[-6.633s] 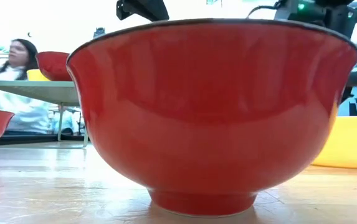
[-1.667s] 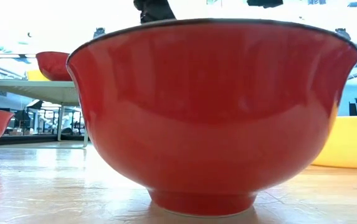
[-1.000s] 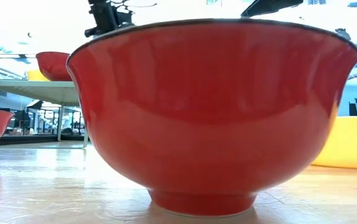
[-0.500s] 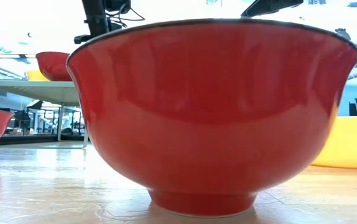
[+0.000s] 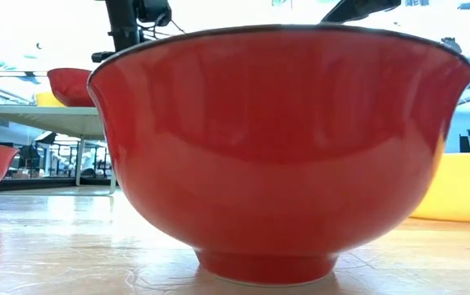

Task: Pick & Place Mini bowls
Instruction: Stack the red bowl on the red bowl on the shelf

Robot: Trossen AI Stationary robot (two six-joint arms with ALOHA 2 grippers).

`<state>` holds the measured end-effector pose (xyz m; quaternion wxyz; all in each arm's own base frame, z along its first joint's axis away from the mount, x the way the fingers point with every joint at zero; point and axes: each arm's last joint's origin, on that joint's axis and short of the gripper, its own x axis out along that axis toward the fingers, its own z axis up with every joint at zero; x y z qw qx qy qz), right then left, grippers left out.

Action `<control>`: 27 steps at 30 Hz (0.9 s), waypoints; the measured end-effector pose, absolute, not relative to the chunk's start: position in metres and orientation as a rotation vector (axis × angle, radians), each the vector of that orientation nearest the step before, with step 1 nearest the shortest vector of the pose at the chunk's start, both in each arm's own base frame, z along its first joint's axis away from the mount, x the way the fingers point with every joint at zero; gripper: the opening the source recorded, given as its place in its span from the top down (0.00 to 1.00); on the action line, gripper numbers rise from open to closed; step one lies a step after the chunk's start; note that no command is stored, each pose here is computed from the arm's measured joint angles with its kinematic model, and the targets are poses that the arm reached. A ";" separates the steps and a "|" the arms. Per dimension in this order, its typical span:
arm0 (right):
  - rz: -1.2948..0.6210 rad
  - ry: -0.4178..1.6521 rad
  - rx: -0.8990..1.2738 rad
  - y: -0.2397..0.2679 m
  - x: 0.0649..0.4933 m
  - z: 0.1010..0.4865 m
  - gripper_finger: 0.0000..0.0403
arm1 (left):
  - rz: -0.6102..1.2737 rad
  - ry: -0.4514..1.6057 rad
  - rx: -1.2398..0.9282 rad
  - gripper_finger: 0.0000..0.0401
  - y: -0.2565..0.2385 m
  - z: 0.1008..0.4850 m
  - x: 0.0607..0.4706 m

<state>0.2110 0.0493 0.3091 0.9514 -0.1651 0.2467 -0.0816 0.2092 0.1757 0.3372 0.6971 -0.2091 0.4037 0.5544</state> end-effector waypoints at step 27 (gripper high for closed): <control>-0.167 0.533 -0.330 0.049 0.209 0.306 0.48 | 1.217 0.899 -0.498 0.81 0.187 0.312 0.207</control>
